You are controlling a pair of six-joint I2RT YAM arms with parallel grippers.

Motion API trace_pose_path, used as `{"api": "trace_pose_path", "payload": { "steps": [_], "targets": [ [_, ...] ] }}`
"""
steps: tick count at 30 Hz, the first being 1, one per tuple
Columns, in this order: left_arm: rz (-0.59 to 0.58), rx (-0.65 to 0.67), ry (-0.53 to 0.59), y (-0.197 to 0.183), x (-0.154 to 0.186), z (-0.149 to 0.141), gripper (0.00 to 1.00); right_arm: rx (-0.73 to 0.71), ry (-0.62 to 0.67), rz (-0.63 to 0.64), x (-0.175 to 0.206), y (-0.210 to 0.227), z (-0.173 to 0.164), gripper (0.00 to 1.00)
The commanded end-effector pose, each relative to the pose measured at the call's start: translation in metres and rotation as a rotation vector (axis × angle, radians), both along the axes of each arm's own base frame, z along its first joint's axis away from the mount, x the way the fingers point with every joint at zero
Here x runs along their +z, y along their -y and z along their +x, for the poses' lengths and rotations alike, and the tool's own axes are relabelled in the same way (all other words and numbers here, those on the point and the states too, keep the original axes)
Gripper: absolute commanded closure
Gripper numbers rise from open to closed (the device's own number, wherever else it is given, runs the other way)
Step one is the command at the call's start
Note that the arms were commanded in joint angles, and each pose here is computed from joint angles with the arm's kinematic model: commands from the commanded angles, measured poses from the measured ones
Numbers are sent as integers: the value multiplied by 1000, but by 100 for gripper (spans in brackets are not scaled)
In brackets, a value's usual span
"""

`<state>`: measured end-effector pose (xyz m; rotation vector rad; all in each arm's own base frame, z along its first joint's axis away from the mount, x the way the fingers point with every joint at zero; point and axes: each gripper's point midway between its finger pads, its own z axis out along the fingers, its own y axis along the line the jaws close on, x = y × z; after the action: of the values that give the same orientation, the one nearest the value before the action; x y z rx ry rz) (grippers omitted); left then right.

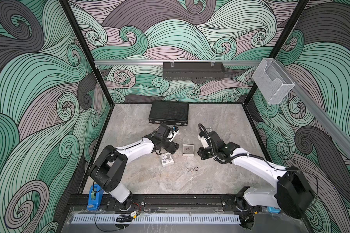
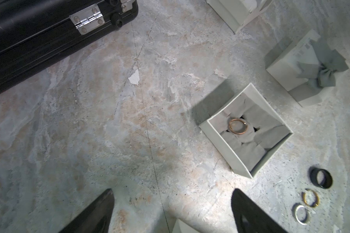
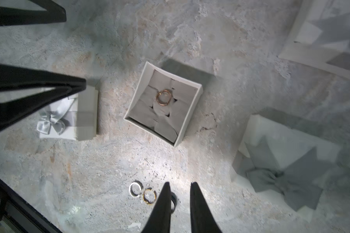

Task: Take the rings out of the lift-off lid box
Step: Take out the ring from the jewelry box.

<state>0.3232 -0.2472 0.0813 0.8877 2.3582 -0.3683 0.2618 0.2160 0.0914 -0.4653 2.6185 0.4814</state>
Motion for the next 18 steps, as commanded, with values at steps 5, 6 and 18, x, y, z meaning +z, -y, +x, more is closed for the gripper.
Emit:
{"api": "trace_pose_path", "payload": {
  "steps": [5,6,18],
  "targets": [
    [-12,-3,4,-2,11,-2,8,75,-20,61,-1,-48,32,73],
    [-9,-2,5,-3,11,-2,8,80,-24,56,-4,-50,33,74],
    [5,-5,5,-4,6,-1,8,85,-79,18,-36,-61,39,61]
  ]
}}
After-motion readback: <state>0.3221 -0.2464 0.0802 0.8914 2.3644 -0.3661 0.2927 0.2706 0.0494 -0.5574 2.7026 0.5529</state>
